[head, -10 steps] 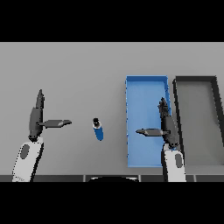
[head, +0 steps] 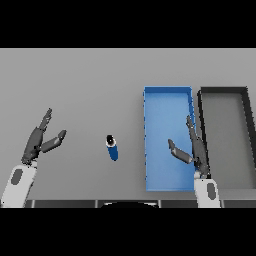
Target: Pick up the blue pipe and place it into the blue bin.
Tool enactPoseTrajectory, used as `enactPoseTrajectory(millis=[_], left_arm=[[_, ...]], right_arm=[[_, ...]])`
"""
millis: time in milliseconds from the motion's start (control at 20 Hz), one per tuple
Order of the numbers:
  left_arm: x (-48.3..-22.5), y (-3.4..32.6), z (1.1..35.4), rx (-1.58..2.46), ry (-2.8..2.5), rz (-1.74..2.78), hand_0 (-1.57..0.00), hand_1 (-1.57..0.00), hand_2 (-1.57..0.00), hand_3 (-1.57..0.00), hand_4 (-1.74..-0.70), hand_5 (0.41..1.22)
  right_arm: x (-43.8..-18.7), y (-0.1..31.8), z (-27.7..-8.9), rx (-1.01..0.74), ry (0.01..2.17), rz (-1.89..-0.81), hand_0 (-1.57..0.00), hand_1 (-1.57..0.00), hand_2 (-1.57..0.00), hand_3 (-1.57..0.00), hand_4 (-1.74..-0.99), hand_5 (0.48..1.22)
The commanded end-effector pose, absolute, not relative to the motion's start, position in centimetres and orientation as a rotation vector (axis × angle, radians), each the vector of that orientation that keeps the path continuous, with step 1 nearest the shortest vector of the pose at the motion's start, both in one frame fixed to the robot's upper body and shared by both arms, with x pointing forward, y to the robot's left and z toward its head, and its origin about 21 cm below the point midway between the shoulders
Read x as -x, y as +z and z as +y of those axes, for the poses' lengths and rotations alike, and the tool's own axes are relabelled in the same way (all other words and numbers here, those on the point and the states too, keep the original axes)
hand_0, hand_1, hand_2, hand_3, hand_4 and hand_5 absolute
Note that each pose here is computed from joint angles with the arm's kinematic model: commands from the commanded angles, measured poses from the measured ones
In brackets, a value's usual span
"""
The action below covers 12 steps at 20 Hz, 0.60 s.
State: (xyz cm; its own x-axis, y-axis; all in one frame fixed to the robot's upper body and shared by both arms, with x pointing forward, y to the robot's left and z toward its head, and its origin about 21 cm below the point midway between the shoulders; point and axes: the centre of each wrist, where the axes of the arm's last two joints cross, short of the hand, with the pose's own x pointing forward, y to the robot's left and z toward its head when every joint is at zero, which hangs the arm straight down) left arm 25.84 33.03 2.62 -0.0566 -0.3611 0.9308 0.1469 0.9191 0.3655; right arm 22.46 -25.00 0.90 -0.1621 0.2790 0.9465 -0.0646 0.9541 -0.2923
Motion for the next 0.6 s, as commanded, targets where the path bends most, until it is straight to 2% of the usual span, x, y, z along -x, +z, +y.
enactPoseTrajectory(millis=[0, 150, 350, 550], left_arm=[[-26.0, 2.5, 33.1, -0.164, -0.436, -1.563, 0.0, 0.0, 0.0, 0.0, -0.96, 0.592], [-25.9, 2.2, 33.0, -0.101, -0.464, -1.556, 0.0, 0.0, 0.0, 0.0, -0.96, 0.593], [-24.3, 3.1, 32.6, 0.014, -0.606, -1.545, 0.0, 0.0, 0.0, 0.0, -1.01, 0.561], [-22.7, 2.6, 29.6, 0.154, -0.715, -1.47, 0.0, 0.0, 0.0, 0.0, -1.1, 0.51]], right_arm=[[-22.4, 1.0, -25.1, 0.173, 0.319, -1.689, 0.0, 0.0, 0.0, 0.0, -1.193, 0.622], [-22.4, 1.4, -24.9, 0.171, 0.333, -1.692, 0.0, 0.0, 0.0, 0.0, -1.203, 0.625], [-22.4, 1.4, -24.8, 0.165, 0.347, -1.686, 0.0, 0.0, 0.0, 0.0, -1.18, 0.617], [-22.4, 1.5, -24.9, 0.164, 0.344, -1.688, 0.0, 0.0, 0.0, 0.0, -1.173, 0.616]])
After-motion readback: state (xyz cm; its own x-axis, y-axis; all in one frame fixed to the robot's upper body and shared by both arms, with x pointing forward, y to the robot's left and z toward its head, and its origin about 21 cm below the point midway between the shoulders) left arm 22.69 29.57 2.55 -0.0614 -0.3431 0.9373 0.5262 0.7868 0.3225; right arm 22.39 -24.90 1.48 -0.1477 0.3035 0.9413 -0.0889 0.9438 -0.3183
